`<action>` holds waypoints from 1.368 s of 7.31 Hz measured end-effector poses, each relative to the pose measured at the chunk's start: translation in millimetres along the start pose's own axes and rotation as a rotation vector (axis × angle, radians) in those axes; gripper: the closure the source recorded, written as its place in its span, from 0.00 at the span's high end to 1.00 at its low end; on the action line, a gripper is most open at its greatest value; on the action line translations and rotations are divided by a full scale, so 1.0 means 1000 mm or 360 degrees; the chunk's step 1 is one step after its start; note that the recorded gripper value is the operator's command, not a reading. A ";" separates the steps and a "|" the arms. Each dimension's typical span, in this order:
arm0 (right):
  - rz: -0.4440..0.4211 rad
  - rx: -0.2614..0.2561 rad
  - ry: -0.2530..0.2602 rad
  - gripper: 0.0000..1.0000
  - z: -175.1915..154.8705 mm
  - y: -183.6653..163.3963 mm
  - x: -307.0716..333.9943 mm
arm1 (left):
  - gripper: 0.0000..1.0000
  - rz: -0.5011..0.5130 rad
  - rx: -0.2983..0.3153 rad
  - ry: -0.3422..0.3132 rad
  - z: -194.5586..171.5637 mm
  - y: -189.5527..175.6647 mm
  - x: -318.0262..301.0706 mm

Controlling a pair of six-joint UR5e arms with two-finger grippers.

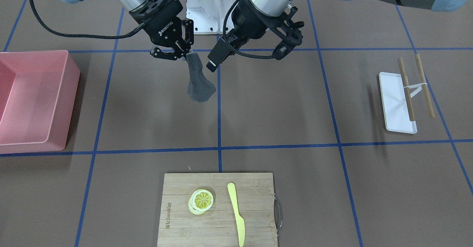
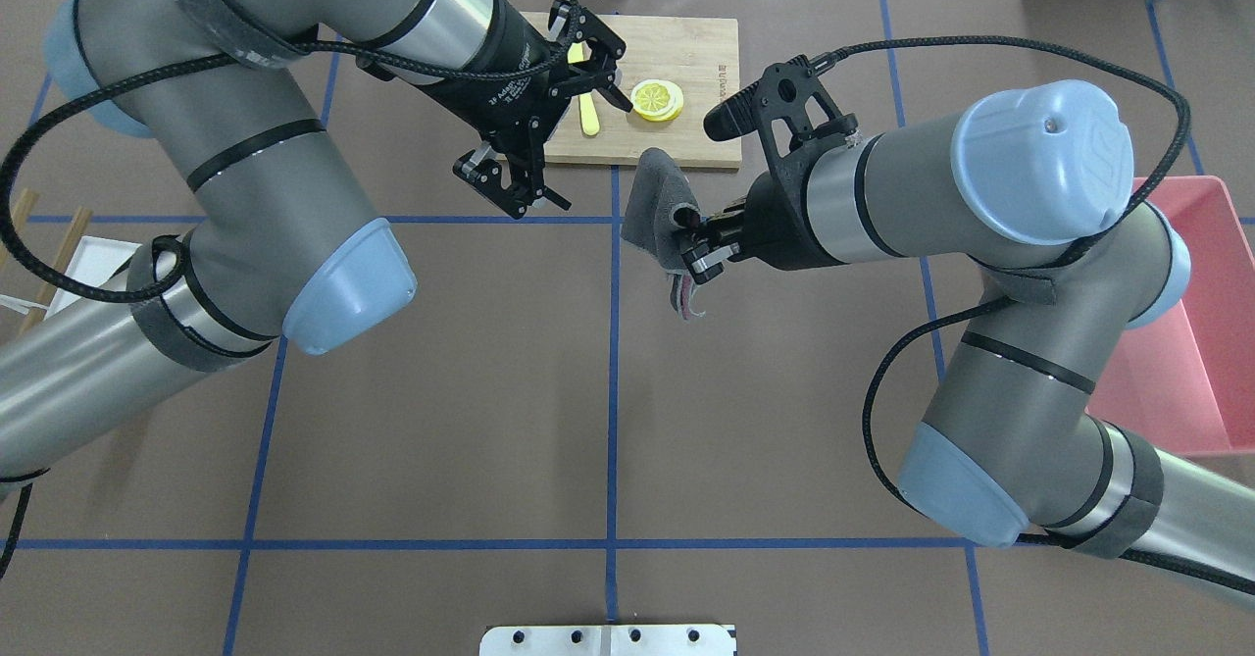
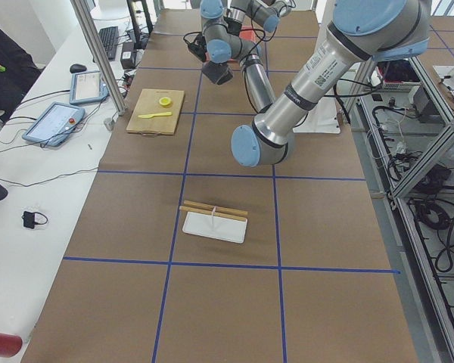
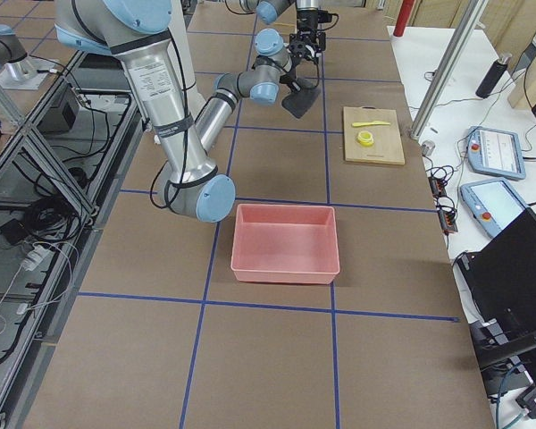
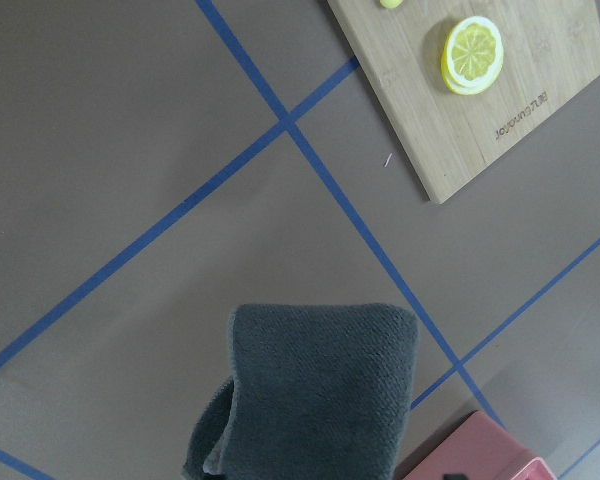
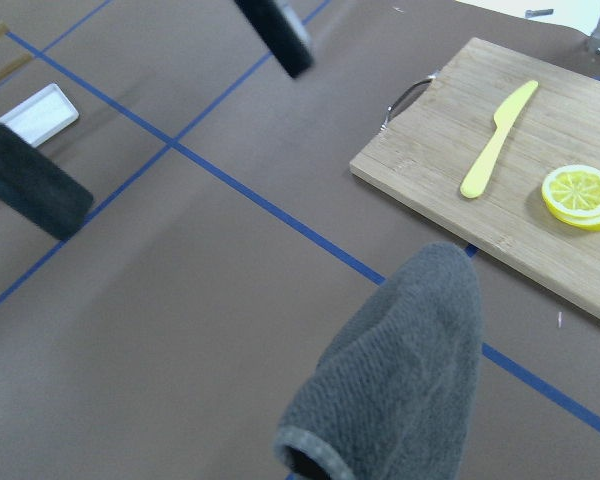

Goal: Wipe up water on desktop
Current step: 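Open and withdraw the left gripper while the right gripper carries the towel toward the bin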

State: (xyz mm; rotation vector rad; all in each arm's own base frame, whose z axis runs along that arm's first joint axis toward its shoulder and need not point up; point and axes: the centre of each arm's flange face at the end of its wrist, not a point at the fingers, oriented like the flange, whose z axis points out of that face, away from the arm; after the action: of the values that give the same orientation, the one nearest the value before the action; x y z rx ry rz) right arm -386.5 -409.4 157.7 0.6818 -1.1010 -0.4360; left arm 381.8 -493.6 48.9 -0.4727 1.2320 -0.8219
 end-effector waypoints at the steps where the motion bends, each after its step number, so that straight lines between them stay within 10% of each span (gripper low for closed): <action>1: 0.0052 -0.0077 0.0065 0.00 0.000 -0.001 0.012 | 0.98 0.0024 0.0051 0.0010 -0.013 -0.020 0.000; 7: 0.0123 -0.0697 0.0604 0.00 -0.007 0.025 0.148 | 0.98 0.0513 0.0306 0.0013 -0.095 -0.142 -0.068; 10: 0.0163 -0.0897 0.0691 0.00 0.031 0.041 0.187 | 0.98 0.0551 0.0344 -0.0010 -0.102 -0.162 -0.079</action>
State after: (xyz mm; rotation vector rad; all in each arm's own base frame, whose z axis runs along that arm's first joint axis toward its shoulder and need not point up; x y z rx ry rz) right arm -340.1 -506.9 318.6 0.2012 -0.5561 -0.4565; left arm 229.3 -525.0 185.2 -0.0817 1.1618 -0.6461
